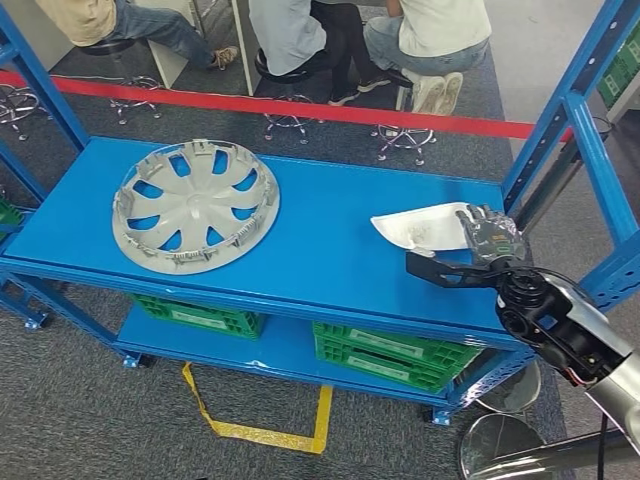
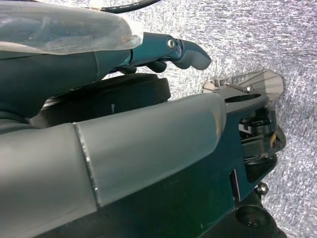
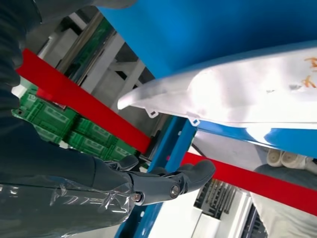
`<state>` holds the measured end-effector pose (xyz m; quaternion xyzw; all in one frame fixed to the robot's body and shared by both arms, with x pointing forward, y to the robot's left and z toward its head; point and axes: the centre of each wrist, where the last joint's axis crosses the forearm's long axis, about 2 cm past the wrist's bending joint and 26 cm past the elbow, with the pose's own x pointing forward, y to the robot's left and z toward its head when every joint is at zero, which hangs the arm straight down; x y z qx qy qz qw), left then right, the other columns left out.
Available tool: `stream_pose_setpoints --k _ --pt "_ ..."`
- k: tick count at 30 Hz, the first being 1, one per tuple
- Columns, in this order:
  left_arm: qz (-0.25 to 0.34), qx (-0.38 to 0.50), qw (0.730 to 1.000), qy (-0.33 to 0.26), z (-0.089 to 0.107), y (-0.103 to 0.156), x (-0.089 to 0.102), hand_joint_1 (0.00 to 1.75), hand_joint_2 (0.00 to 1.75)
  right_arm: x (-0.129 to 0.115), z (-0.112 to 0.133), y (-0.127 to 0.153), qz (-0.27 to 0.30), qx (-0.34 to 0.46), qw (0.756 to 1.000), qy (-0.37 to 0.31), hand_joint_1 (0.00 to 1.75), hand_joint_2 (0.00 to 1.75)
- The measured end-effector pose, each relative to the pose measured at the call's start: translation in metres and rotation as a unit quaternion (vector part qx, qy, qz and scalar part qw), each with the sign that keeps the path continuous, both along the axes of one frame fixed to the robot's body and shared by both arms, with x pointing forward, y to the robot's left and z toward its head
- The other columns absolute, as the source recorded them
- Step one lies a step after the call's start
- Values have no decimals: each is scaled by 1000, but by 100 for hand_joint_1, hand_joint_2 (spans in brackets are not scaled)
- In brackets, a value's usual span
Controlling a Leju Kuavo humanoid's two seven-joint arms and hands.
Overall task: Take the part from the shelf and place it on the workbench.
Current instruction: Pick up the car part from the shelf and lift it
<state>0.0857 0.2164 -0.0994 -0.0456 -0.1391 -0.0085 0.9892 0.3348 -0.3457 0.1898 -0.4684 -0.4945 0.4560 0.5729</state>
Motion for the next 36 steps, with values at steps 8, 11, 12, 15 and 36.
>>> stream_pose_setpoints --k 8,11,12,15,36 --pt "-4 2 1000 -3 0 0 0 0 0 -5 0 -5 15 43 999 3 0 175" --pt "-6 3 1000 -3 0 0 1 0 0 -7 0 -7 17 52 998 2 0 175" --pt "-6 3 1000 -3 0 0 1 0 0 -7 1 -7 18 55 998 0 0 175" --pt "-6 4 1000 -3 0 0 1 0 0 -6 2 -8 31 74 997 -6 0 175" --pt "-15 6 1000 0 1 -3 4 0 0 20 -1 -17 60 130 989 -28 0 175"
